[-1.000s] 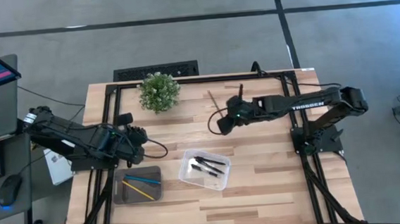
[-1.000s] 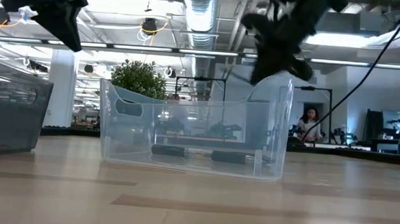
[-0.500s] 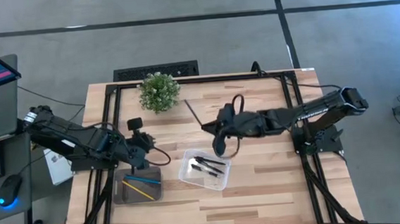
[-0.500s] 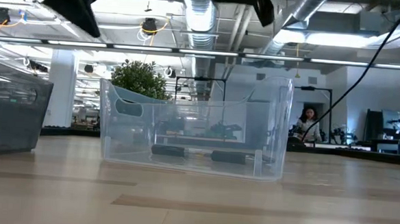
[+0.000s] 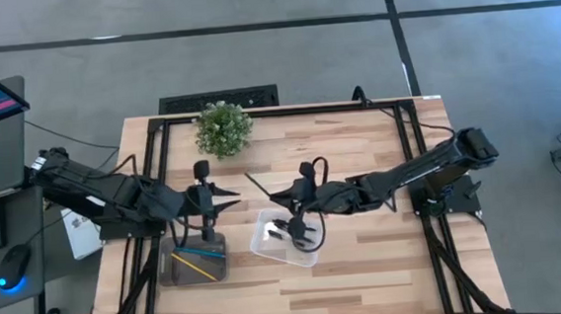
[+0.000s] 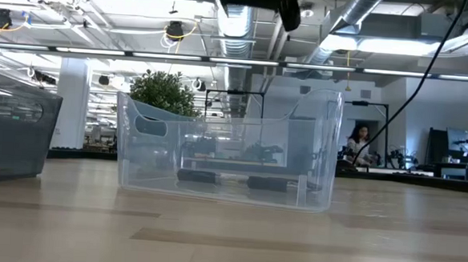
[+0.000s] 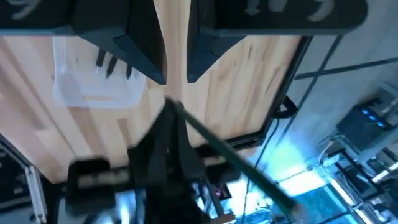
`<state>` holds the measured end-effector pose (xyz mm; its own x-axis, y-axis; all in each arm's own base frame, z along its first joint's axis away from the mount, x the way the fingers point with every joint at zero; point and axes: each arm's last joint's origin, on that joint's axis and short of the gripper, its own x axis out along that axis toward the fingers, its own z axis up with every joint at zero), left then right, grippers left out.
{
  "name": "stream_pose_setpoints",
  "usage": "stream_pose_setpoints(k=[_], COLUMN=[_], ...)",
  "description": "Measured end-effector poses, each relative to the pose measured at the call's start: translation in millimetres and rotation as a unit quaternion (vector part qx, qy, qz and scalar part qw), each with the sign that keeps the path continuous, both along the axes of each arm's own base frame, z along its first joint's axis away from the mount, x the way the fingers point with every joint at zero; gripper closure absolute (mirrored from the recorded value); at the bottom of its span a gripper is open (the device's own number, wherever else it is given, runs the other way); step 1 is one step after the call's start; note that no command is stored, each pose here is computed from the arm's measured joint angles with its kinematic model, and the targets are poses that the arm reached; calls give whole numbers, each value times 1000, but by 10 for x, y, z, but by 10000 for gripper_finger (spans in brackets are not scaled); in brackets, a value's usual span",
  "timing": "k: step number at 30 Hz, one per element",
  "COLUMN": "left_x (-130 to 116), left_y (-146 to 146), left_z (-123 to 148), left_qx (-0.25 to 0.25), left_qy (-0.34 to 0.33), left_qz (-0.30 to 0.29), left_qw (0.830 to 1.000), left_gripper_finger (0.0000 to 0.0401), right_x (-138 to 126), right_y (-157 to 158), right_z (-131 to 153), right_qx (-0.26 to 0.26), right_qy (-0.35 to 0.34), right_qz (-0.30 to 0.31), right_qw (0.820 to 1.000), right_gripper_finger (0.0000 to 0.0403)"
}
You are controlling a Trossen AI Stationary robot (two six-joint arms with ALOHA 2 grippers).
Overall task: Sort pens & pencils
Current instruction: Put the green pencil into the black bin
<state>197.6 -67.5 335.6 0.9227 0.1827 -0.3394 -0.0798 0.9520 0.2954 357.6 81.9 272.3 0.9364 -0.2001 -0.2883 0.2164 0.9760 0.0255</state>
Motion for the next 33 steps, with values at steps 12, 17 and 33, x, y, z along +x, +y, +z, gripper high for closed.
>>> stream_pose_setpoints(k=[12, 17, 33], left_x=[22, 14, 12], left_y=[45, 47, 36], left_z=[-19, -36, -51], left_qx=[9, 9, -59], left_qy=[3, 12, 9], left_qz=[32, 32, 34], left_qw=[999, 999, 998], left_gripper_finger=[346, 346, 212], right_x=[63, 69, 68], right_y=[-59, -87, -82], right_z=[-18, -18, -18], right_qx=[-27, -27, -26], right_qy=[-12, -11, -12], right_qz=[0, -3, -1], right_qw=[1000, 1000, 1000], right_gripper_finger=[354, 354, 354])
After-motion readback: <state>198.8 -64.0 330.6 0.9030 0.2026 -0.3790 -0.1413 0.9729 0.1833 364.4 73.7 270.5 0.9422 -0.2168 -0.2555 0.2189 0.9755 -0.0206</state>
